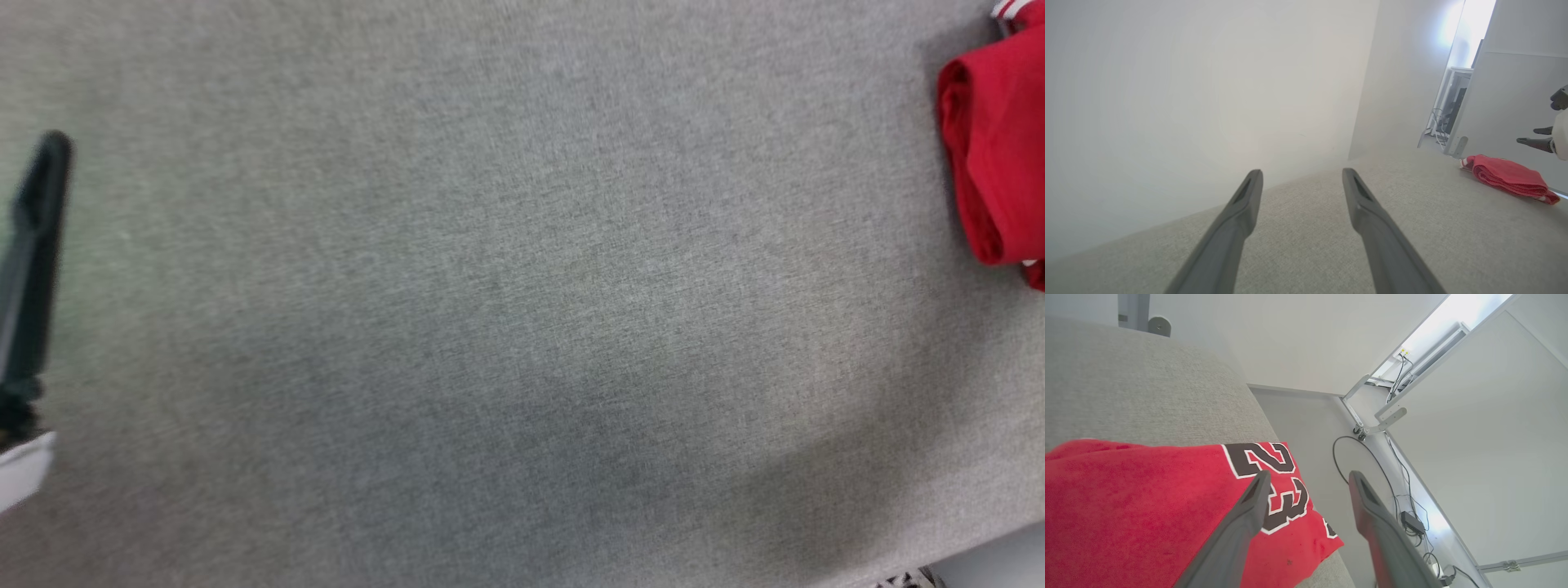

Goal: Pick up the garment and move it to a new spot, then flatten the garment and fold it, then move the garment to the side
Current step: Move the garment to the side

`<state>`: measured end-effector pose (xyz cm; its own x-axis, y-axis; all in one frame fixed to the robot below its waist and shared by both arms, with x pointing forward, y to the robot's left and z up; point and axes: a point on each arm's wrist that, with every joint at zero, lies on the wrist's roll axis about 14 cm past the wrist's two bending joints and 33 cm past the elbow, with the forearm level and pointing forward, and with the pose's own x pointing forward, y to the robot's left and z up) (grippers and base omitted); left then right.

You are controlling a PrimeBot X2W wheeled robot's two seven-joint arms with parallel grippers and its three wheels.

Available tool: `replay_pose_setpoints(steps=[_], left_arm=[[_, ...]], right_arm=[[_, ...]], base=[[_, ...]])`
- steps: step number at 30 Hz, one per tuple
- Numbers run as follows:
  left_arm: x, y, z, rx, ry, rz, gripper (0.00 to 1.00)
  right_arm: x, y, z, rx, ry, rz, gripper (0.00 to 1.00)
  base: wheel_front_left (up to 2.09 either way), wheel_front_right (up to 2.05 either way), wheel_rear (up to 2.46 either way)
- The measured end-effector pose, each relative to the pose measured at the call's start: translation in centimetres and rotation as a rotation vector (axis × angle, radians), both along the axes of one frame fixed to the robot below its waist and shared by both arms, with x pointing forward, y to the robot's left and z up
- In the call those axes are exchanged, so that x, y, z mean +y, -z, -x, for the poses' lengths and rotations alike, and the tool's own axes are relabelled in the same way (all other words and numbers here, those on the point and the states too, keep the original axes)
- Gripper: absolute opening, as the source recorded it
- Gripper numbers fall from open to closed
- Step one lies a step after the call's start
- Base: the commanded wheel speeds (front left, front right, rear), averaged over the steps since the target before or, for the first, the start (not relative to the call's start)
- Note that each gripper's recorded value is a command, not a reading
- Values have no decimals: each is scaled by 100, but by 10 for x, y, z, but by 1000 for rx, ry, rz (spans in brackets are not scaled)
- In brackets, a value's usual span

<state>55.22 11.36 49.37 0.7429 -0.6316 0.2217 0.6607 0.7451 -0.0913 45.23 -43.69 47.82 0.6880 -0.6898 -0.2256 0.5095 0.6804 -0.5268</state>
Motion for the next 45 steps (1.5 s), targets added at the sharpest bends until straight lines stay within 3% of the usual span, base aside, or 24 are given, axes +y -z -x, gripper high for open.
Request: replay_pose_setpoints(steps=[12, 26, 37, 45], left_arm=[[26, -9, 26, 89, -162, 24, 100], [90, -17, 92, 167, -421, 13, 100], [133, -29, 148, 160, -583, 17, 100], [148, -33, 180, 149, -650, 31, 100]], right_arm=[[78, 8, -28, -22, -246, -175, 100], [192, -24, -49, -250, -580, -367, 100], [253, -22, -25, -386, -722, -536, 100], [277, -34, -2, -473, -791, -571, 100]], base=[[0, 0, 0], [0, 0, 0], [0, 0, 0], [0, 0, 0]])
